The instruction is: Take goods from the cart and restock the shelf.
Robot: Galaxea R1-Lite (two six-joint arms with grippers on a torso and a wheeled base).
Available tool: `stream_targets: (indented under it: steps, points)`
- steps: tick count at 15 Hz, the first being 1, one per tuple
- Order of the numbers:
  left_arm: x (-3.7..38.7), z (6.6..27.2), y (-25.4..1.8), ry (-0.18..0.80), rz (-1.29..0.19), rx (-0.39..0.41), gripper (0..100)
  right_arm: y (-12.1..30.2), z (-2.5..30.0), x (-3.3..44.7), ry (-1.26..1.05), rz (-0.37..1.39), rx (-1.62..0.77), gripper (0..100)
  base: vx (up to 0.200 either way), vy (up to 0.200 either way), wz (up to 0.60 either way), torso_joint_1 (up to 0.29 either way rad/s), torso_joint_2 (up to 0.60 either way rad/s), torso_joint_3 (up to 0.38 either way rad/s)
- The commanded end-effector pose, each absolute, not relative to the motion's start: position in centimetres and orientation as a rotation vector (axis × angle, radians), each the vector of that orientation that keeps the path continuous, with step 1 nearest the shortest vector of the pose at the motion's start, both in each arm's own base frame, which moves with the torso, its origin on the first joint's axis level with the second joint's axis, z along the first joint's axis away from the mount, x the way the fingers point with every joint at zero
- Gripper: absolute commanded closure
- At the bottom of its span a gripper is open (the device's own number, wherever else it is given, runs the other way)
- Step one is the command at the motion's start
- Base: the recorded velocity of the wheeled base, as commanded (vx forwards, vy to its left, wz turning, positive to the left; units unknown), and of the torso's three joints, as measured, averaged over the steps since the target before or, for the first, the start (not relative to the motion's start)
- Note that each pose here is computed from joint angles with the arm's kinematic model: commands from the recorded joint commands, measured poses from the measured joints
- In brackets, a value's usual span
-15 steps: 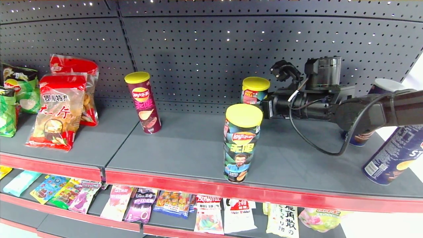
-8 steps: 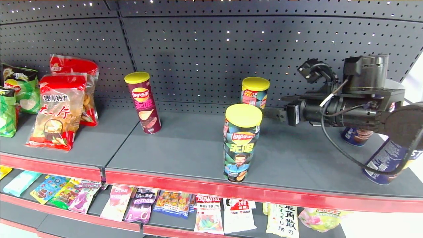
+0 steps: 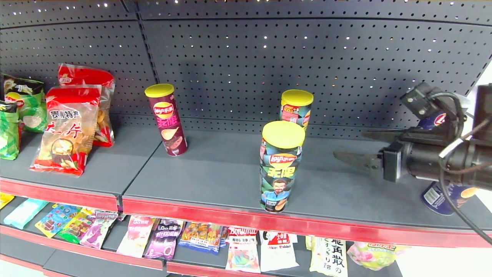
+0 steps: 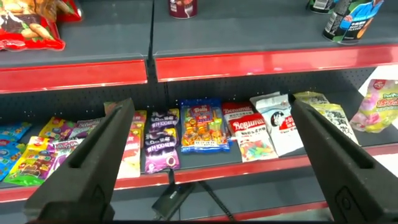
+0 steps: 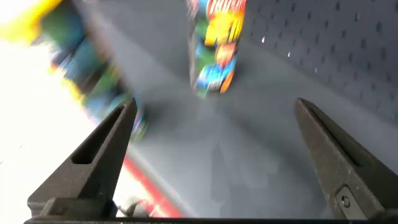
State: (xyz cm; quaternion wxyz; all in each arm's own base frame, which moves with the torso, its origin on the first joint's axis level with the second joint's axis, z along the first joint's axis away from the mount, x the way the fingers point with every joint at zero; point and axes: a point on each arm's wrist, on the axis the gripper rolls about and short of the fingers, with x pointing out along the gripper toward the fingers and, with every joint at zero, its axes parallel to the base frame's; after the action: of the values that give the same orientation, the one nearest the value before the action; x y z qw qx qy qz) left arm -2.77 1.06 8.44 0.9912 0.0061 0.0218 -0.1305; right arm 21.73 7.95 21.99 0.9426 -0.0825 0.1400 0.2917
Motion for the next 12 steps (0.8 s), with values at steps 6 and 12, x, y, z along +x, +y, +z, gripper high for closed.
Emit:
stream_targets:
  steps: [6,12]
  points:
    - [-2.5,8.6,1.0,0.073,-0.259,0.02,0,2.4,19.6,7.3,0.232,0.473,-0.139,0,0.0,0.0,0.0,0.0,0.0,0.0]
    - [-0.3,13.3,0.2,0.23,-0.299,0.042,0,0.0,18.1,0.1,0.208,0.072,-0.126,0,0.0,0.0,0.0,0.0,0.0,0.0]
